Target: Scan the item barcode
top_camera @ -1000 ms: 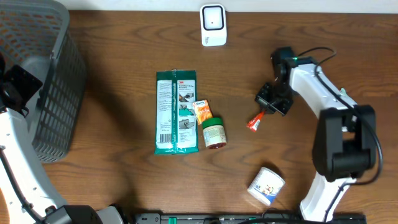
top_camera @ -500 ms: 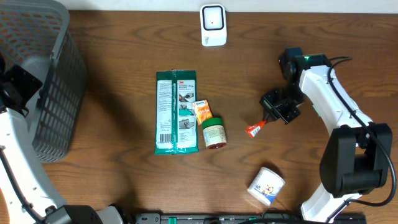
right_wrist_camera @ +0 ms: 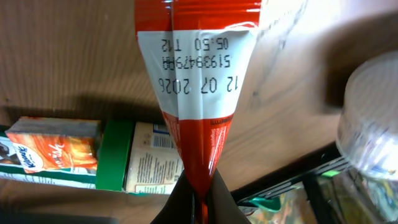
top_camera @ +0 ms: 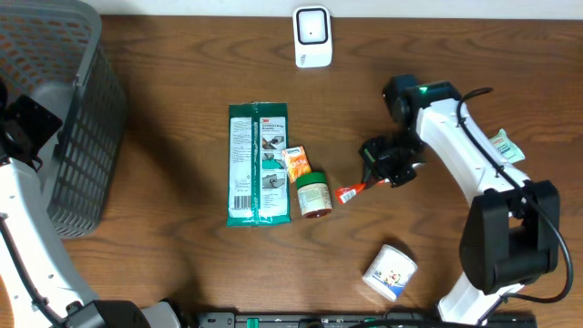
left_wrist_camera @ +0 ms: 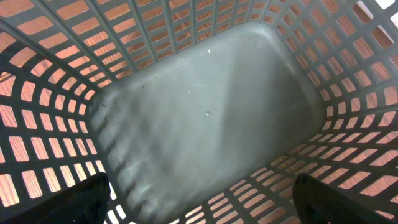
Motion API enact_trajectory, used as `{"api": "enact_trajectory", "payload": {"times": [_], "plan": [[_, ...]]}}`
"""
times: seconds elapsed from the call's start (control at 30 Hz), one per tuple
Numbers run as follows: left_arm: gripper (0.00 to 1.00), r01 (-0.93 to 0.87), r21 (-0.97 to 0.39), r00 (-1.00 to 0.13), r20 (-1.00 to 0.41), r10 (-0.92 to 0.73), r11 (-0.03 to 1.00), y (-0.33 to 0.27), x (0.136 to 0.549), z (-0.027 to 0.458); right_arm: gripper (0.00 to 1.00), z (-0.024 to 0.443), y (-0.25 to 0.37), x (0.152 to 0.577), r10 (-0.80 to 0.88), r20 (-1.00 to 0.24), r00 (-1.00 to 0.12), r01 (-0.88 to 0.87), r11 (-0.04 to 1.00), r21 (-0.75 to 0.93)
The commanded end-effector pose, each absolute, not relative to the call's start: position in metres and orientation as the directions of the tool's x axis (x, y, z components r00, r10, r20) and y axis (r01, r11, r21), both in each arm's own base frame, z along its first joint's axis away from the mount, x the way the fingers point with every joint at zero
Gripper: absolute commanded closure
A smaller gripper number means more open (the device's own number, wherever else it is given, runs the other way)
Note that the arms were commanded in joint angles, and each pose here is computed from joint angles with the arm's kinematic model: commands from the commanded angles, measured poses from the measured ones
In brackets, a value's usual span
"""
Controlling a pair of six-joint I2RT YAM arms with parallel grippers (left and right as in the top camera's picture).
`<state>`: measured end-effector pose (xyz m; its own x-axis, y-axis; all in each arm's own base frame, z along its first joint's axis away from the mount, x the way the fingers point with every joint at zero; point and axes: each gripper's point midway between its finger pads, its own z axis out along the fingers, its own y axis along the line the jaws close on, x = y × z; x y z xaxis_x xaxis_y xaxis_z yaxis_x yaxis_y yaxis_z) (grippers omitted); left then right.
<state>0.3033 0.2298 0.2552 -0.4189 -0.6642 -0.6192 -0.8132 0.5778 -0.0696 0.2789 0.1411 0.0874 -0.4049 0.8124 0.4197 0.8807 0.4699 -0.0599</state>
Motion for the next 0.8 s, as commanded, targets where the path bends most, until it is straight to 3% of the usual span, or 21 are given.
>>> {"api": "enact_trajectory", "payload": {"times": [0.0,0.4,0.77], "plan": [[0.07,-0.812,-0.059,-0.425,-0.624,-0.656,0.581,0.233,0.304,0.257,0.99,0.105,0.147,0.276,0.853,0.395,-0.342,0.918,0.393,-0.052],[0.07,-0.812,-0.059,-0.425,-0.624,-0.656,0.581,0.233,0.304,0.257,0.99,0.157,0.155,0.263,0.905,0.271,-0.328,0.945,0.317,0.085],[0.06,-0.812,-0.059,-0.425,-0.624,-0.656,0.581,0.233,0.304,0.257,0.99,0.162,0.161,0.259,0.91,0.25,-0.329,0.944,0.314,0.099]]}}
